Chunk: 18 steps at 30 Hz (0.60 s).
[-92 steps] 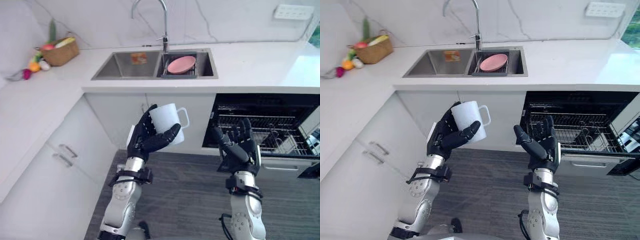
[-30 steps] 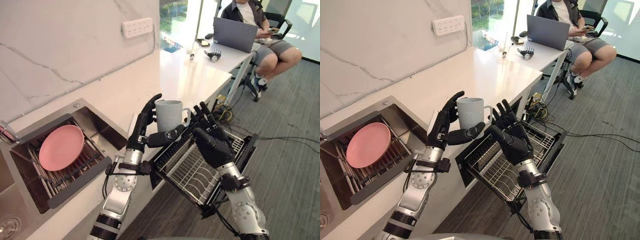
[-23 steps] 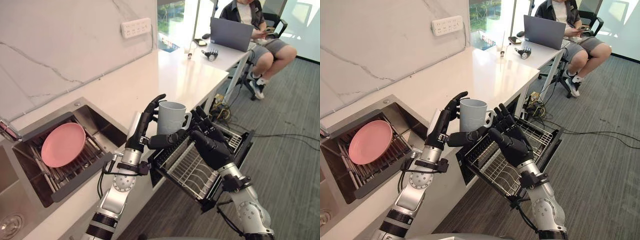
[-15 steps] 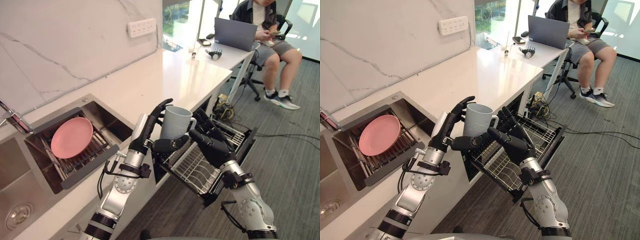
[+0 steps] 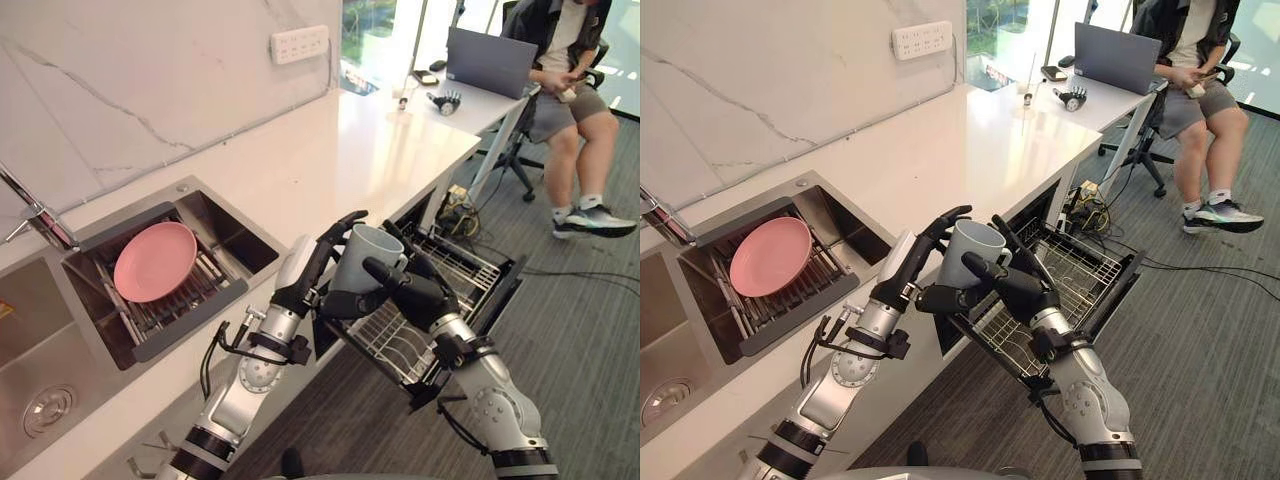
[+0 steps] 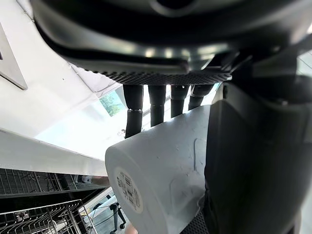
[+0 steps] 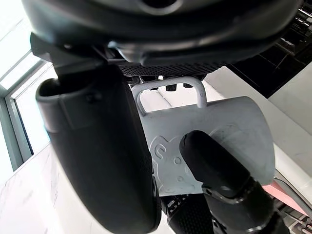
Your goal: Walk over to the sink, pick up the cup, carry it to the dishwasher, place the cup inside the dishwasher, then close the dishwasher door
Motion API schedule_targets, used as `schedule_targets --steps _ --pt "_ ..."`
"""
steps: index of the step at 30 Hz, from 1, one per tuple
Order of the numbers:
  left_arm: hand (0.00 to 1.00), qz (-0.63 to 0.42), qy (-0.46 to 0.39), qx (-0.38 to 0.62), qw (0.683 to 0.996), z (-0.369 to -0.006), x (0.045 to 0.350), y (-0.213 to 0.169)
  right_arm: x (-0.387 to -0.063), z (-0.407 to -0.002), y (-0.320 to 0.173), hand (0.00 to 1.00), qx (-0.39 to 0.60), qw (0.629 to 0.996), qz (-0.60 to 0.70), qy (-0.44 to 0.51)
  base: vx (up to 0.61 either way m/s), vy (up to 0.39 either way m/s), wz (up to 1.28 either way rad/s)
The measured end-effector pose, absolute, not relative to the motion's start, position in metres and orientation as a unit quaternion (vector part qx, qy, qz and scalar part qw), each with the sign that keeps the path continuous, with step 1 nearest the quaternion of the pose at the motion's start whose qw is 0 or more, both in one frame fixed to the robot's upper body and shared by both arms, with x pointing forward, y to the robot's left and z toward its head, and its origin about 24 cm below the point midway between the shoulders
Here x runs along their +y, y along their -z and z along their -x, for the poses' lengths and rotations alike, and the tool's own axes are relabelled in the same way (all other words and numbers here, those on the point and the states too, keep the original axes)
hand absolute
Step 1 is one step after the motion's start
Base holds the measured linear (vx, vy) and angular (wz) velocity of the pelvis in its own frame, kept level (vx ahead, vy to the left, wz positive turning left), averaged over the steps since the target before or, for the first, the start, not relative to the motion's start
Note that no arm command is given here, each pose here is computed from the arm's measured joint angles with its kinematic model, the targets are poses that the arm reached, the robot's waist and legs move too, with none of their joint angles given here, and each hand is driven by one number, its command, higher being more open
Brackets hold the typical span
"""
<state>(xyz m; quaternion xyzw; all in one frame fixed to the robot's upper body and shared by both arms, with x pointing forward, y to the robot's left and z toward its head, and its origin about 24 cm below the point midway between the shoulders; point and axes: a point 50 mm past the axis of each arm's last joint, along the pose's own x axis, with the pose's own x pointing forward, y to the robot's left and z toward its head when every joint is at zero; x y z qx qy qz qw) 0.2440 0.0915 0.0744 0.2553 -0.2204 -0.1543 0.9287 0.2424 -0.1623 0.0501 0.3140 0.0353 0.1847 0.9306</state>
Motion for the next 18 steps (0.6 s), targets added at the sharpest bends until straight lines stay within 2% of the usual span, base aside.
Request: schedule_targets --steps 7,8,18 --pt "0.0 -0.288 0.157 -0.244 0.913 -0.2416 0.0907 -0.0804 -0.1613 -0.2463 -0.0528 1.0 0.052 0.933 -0.292 -0.204 0.0 0.001 0.0" --pt "0.0 -0.29 0.157 -0.245 0.912 -0.2416 0.0914 -0.0806 -0.161 -0.2466 -0.0529 0.0 0.054 0.933 -0.288 -0.208 0.0 0.0 0.0" --pt "0.0 -0.289 0.154 -0.254 0.91 -0.2396 0.0899 -0.0817 -0.1586 -0.248 -0.0543 0.0 0.049 0.939 -0.272 -0.206 0.0 0.001 0.01"
